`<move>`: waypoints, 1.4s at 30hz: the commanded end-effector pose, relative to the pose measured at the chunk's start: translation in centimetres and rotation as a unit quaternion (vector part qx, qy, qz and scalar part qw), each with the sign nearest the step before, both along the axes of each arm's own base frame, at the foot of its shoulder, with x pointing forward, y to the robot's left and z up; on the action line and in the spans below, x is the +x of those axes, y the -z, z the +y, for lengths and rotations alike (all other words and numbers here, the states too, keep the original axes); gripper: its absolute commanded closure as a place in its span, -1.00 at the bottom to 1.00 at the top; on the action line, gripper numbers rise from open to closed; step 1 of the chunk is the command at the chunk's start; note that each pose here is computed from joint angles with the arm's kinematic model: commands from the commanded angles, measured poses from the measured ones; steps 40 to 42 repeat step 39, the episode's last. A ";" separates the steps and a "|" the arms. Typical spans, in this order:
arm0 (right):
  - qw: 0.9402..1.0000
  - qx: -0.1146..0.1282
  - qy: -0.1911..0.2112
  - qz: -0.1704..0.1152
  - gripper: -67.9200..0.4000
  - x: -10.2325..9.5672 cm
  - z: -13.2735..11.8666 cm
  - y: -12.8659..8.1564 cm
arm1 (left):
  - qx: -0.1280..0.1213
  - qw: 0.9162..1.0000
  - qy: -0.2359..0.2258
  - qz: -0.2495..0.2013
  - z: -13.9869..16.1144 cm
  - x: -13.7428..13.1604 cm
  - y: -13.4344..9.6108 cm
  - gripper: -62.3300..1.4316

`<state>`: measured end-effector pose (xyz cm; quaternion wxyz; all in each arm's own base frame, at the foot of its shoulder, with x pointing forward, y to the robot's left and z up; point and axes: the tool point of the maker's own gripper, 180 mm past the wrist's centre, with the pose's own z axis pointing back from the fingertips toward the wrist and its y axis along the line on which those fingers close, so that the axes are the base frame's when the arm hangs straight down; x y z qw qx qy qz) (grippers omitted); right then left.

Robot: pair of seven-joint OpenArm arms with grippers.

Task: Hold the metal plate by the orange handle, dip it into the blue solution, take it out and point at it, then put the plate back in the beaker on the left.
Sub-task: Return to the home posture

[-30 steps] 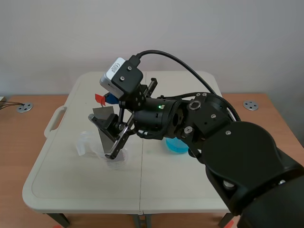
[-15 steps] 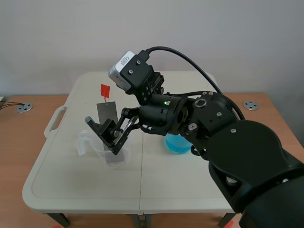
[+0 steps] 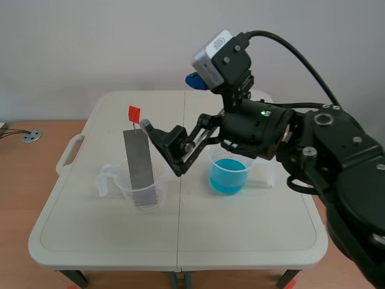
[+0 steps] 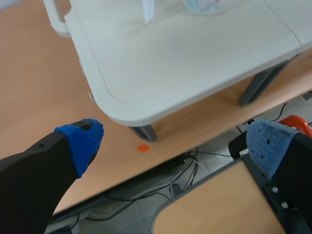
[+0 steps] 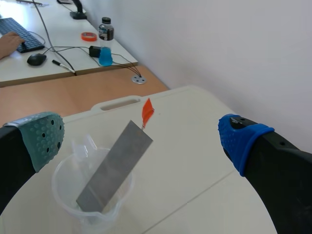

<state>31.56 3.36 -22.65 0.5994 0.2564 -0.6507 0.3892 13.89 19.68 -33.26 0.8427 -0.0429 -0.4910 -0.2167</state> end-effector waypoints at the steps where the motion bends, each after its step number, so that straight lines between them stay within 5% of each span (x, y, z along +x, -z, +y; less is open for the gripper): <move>1: 1.000 0.003 0.011 -0.003 -0.96 -0.2 -1.4 -0.5 | -0.013 0.999 0.011 -0.041 -0.6 2.1 -1.6 -1.00; 10: 0.998 -0.010 0.063 0.010 -0.96 -2.3 -7.8 -1.7 | -0.032 0.989 0.083 -0.118 -4.2 6.9 -6.3 -1.00; 20: 0.996 -0.034 0.057 0.063 -0.95 -6.5 -10.5 -0.1 | -0.041 0.974 0.138 -0.174 -7.8 8.0 -10.9 -1.00; 42: 0.993 -0.041 0.075 0.077 -0.95 -7.2 -12.1 0.4 | -0.058 0.970 0.168 -0.169 -9.7 7.3 -11.5 -1.00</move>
